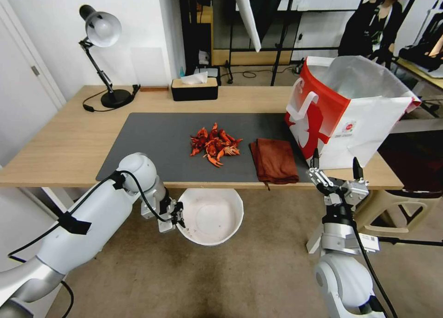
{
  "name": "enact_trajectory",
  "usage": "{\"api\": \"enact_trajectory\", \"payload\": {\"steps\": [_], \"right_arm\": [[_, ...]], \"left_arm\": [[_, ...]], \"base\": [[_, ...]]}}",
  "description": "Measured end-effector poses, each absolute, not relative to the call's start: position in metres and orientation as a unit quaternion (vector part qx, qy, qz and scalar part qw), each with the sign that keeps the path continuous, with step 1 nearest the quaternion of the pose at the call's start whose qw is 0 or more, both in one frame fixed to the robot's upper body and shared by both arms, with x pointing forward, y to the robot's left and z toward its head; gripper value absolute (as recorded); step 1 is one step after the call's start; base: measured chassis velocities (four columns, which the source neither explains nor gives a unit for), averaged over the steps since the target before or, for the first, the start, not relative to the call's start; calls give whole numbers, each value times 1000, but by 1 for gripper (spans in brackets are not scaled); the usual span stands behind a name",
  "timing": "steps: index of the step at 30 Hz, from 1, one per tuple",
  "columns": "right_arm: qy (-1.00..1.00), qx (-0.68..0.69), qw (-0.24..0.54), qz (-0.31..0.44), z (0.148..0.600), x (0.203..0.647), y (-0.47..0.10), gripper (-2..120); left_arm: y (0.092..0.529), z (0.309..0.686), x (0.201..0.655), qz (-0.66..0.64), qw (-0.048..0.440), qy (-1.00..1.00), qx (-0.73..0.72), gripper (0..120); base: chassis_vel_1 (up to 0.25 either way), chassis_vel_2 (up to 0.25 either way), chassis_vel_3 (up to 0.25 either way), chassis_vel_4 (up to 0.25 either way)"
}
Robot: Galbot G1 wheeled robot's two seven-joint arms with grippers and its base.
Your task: Sweep shrimp from table into container with towel, then put container into takeout bag.
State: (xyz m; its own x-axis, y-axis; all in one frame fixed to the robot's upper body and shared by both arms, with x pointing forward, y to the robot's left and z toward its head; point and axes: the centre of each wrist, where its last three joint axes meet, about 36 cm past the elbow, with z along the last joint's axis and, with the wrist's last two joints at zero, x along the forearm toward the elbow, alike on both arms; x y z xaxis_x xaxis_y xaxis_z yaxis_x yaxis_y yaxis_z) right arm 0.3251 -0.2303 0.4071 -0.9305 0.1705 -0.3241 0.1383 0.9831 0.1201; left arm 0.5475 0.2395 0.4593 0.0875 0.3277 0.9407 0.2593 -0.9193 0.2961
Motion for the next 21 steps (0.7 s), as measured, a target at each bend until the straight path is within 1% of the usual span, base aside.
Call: {"api": "enact_trajectory", "payload": {"steps": [3, 8, 11, 18, 21], "right_arm": [[985, 67, 151, 47, 418, 332, -227, 100], [989, 50, 130, 52, 428, 340, -223, 100], [992, 30, 105, 60, 435, 347, -217, 100], [994, 17, 85, 64, 435, 353, -211, 100], [996, 19, 53, 74, 436, 362, -205, 100]], "left_arm": [[231, 458, 547, 644, 34, 197, 739, 0], [226, 456, 547, 644, 36, 196, 739, 0], [224, 455, 548, 643, 36, 196, 740, 0], [223, 456, 551, 644, 36, 194, 739, 0], [221, 457, 554, 645, 35, 191, 739, 0]], "base": [[0, 0, 0, 0], [0, 0, 0, 0], [0, 0, 0, 0], [0, 0, 0, 0], [0, 0, 0, 0]]}}
